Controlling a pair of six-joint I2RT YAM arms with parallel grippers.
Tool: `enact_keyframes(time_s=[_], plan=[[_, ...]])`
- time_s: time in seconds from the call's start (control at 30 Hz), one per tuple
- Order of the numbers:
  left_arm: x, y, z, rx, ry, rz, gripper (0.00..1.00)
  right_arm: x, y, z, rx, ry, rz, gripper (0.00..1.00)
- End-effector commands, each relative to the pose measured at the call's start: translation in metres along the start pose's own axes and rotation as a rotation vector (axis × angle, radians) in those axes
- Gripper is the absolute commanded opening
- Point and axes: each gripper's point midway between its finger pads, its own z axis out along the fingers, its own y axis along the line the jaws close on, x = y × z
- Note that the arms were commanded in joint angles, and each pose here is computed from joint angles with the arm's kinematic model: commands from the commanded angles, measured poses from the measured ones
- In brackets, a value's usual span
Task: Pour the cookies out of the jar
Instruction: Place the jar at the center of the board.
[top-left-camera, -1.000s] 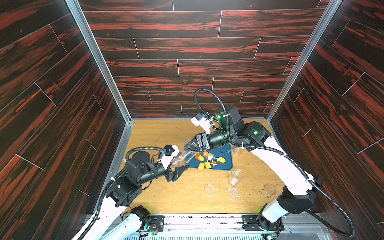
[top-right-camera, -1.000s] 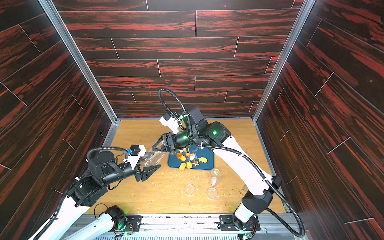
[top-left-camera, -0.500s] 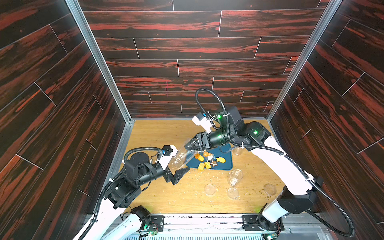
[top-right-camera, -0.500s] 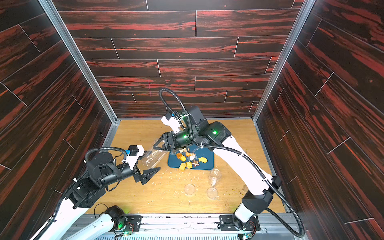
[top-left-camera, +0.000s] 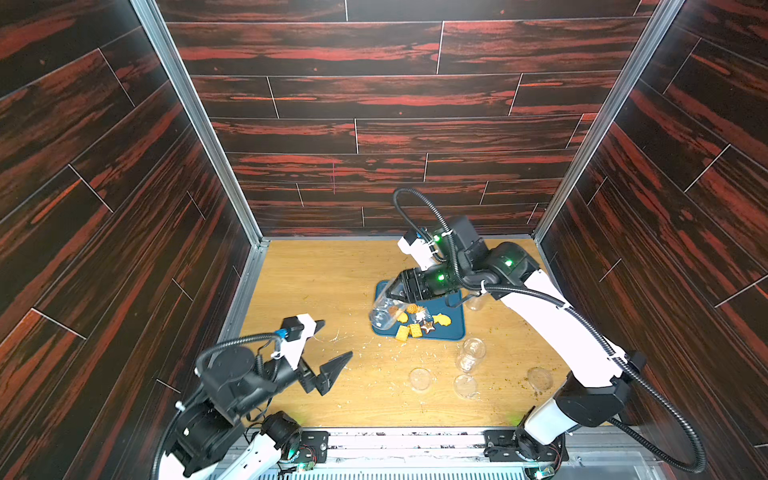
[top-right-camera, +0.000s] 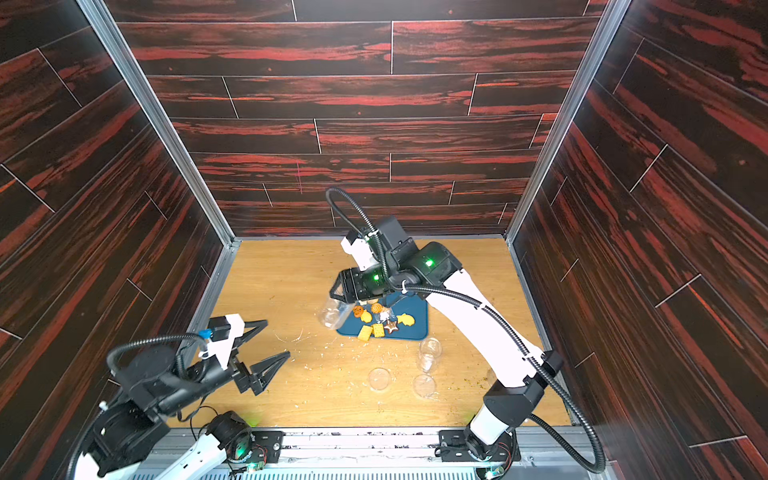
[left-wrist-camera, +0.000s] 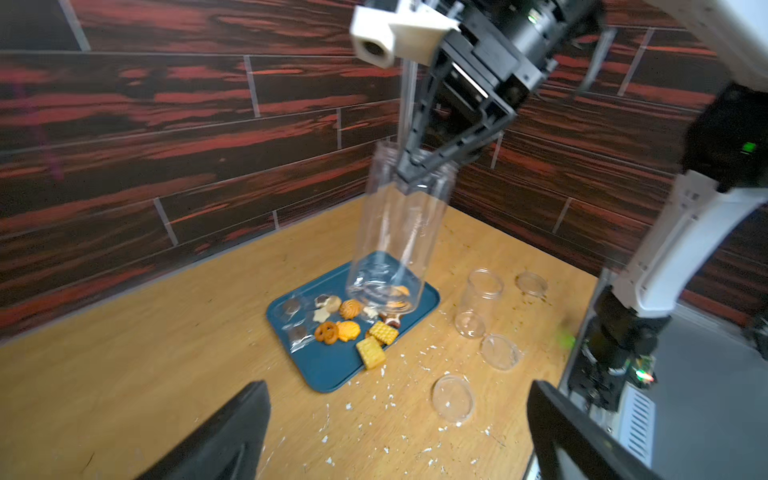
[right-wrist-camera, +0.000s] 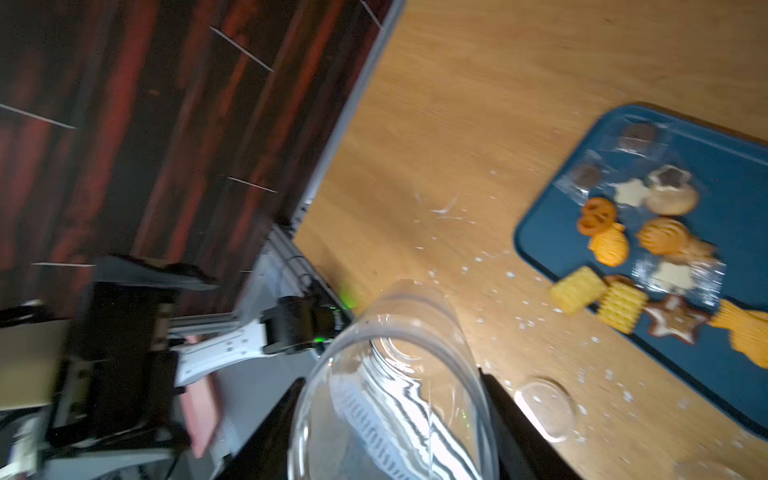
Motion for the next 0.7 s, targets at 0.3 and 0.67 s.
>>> enact_keyframes(time_s=[0.3, 0.67], plan=[[0.018, 0.064, -0.007, -0.366, -0.031, -0.207, 1.00, 0.040, -0.037, 0.038, 0.190, 0.113, -0.061, 0.62], [0.059, 0.113, -0.034, -0.719, -0.021, -0.502, 1.00, 0.059, -0.050, 0.039, 0.241, 0.109, -0.059, 0.62]])
